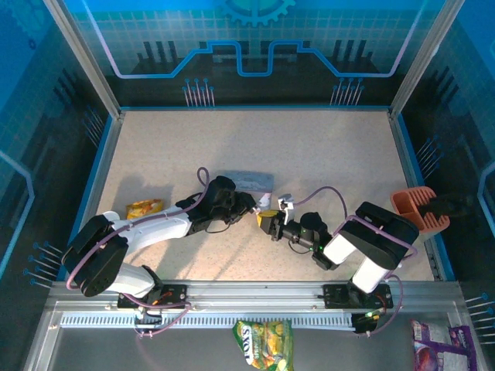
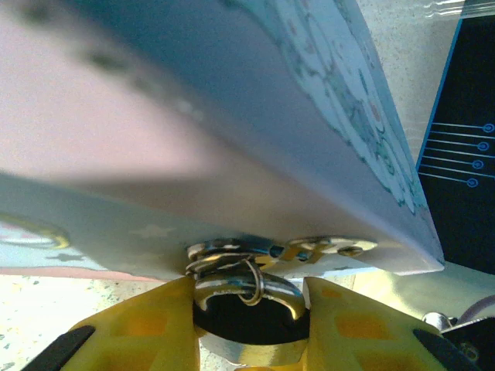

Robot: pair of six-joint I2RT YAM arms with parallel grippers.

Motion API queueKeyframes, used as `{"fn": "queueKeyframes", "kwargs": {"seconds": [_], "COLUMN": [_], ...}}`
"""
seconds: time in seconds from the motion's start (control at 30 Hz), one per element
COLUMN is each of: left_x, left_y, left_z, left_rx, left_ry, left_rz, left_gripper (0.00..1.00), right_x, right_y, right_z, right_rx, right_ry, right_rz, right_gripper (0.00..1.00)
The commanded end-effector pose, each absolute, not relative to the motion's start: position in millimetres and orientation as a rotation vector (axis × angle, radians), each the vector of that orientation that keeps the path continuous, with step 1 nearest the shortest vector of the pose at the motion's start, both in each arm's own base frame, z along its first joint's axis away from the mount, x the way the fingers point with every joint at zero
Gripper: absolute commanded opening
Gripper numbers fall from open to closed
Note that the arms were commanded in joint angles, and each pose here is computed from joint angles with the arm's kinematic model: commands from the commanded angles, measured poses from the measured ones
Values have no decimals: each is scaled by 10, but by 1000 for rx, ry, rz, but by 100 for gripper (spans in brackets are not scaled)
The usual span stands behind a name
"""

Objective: Unlock a padlock with a key

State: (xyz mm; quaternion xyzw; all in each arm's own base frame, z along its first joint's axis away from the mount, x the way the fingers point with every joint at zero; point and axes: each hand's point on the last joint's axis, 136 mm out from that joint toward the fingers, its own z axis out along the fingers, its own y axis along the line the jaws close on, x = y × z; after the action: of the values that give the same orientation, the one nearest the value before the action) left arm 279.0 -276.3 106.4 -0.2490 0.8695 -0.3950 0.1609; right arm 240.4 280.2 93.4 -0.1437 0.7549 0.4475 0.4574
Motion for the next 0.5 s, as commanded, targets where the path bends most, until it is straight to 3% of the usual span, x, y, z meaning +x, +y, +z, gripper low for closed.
{"fn": "queueKeyframes", "kwargs": {"seconds": [0.0, 0.17, 0.47], "left_x": [2822, 2806, 2720], "left_y": [-2875, -2908, -2997], "left_z": [1319, 1328, 1240], "left_rx": [-655, -653, -623], "left_ry": [2413, 2412, 2456], "left_rz": [-1246, -1258, -1250], "left_gripper": [0, 0, 0], "right_x": [2437, 2439, 2456], "right_y": [2831, 2841, 2836], "right_z": [1110, 1122, 1295], "right_rx": [-337, -339, -289], "right_ry": [1803, 1800, 1769], "right_rz": [1164, 1172, 1233], "right_gripper": [15, 6, 6]}}
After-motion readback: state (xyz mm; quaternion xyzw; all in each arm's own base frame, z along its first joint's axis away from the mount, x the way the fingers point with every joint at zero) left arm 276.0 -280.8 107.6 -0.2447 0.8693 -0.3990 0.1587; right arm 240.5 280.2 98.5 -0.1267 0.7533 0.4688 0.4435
